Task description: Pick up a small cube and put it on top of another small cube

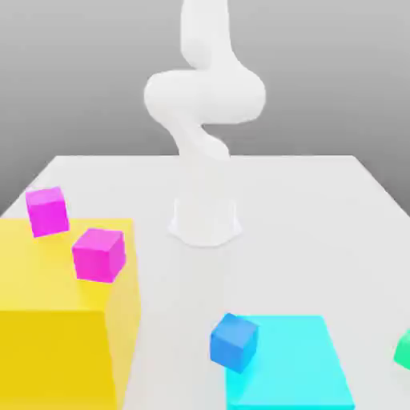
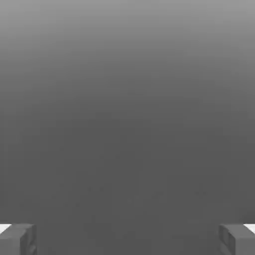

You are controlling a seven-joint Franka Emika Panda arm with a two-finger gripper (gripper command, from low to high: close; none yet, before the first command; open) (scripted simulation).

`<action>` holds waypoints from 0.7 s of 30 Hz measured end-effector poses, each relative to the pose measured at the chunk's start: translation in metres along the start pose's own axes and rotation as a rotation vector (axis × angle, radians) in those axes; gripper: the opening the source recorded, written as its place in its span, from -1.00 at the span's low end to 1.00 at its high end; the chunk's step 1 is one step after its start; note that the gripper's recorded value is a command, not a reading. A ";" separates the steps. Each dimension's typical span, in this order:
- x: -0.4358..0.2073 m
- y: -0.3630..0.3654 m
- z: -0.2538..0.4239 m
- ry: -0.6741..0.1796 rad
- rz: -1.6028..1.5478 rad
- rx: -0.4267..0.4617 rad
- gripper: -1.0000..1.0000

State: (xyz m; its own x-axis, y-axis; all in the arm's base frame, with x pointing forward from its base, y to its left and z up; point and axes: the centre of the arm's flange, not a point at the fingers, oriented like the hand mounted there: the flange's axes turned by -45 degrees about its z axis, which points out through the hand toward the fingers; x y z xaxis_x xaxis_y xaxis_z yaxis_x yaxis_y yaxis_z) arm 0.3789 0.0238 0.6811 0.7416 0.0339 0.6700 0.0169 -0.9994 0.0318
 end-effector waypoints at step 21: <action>-0.146 -0.240 0.310 -0.485 -0.475 0.116 0.00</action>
State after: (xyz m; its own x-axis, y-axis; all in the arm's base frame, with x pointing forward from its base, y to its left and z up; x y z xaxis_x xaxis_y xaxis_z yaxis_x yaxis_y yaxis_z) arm 0.4745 0.2546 0.3463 0.8519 0.4864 0.1940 0.4662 -0.8732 0.1423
